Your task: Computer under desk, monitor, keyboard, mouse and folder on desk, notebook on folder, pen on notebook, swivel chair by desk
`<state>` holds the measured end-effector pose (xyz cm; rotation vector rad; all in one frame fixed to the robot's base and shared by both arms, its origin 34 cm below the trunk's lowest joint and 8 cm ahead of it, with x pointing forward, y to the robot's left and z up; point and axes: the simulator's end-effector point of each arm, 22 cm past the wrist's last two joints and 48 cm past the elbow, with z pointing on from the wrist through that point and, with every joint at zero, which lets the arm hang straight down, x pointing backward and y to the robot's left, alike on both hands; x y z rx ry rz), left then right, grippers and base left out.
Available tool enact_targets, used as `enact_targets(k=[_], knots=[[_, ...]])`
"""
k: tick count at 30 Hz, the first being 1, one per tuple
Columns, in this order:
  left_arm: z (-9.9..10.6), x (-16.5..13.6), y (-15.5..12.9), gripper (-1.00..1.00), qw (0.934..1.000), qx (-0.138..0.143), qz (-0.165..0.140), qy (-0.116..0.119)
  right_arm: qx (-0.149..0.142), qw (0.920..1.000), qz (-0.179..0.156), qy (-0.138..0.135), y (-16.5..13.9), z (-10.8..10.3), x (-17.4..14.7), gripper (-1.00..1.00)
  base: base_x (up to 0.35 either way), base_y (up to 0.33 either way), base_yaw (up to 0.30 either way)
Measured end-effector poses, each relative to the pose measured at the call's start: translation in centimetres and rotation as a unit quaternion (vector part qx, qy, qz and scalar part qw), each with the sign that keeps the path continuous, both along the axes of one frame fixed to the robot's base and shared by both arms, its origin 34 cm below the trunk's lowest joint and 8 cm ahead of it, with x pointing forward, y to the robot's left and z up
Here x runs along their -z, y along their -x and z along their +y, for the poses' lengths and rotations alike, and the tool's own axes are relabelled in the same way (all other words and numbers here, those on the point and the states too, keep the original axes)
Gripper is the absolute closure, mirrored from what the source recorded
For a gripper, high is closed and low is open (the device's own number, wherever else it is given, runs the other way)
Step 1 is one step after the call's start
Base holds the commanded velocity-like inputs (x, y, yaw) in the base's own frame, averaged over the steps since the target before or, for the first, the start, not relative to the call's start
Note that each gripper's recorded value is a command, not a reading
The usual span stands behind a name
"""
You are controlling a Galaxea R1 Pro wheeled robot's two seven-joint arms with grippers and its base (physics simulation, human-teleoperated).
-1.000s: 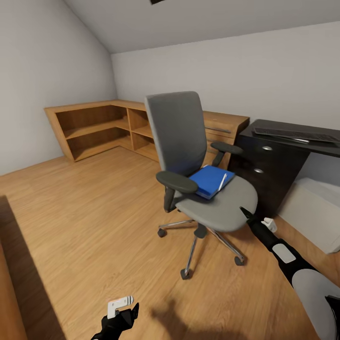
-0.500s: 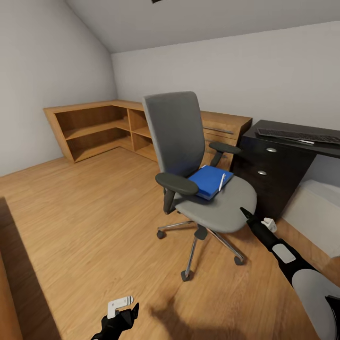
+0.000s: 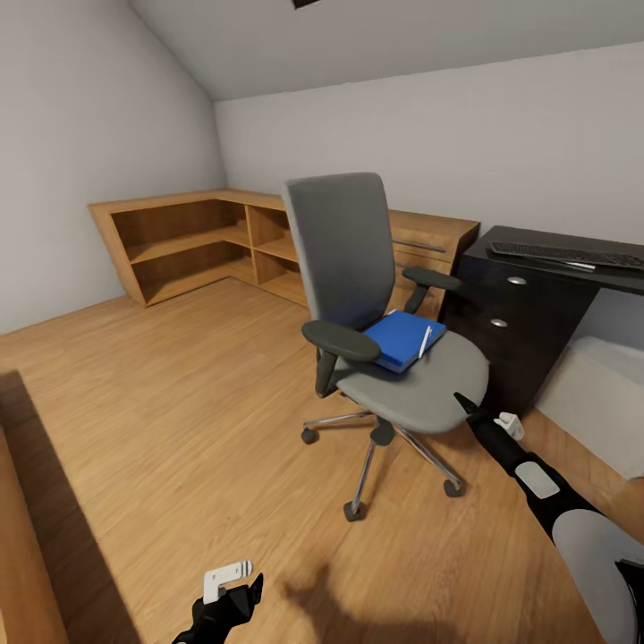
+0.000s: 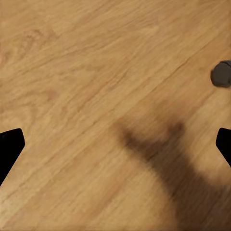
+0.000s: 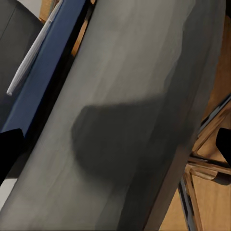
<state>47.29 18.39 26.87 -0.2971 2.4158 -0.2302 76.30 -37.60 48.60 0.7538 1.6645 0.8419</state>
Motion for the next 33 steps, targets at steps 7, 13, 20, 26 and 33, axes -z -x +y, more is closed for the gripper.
enact_targets(k=[7, 13, 20, 26, 33], knots=[[0.0, 0.0, 0.0, -1.0, 1.0, 0.0, 0.0, 0.0, 0.001, 1.0, -0.001, -0.001, -0.01, -0.03, -0.04, -1.0, -0.001, 0.041, 0.0], [0.0, 0.0, 0.0, -1.0, 1.0, 0.0, 0.0, 0.0, 0.0, 1.0, 0.0, 0.0, -0.01, -0.02, -0.01, -1.0, 0.003, 0.01, 0.0], [0.0, -0.02, 0.0, -1.0, 1.0, 0.0, 0.0, -0.001, 0.0, 1.0, 0.002, -0.002, 0.09, 0.1, 0.2, -1.0, 0.138, 0.01, 0.0], [0.01, -0.04, -0.01, -1.0, 1.0, 0.0, 0.0, -0.001, 0.009, 0.9999, 0.0, -0.01, 0.11, -0.32, 0.08, -1.0, 0.209, 0.176, 0.0], [0.01, -0.01, 0.0, -1.0, 1.0, 0.0, 0.0, -0.001, 0.001, 1.0, 0.005, -0.003, 0.19, 0.13, 0.45, -1.0, 0.082, 0.105, 0.0]])
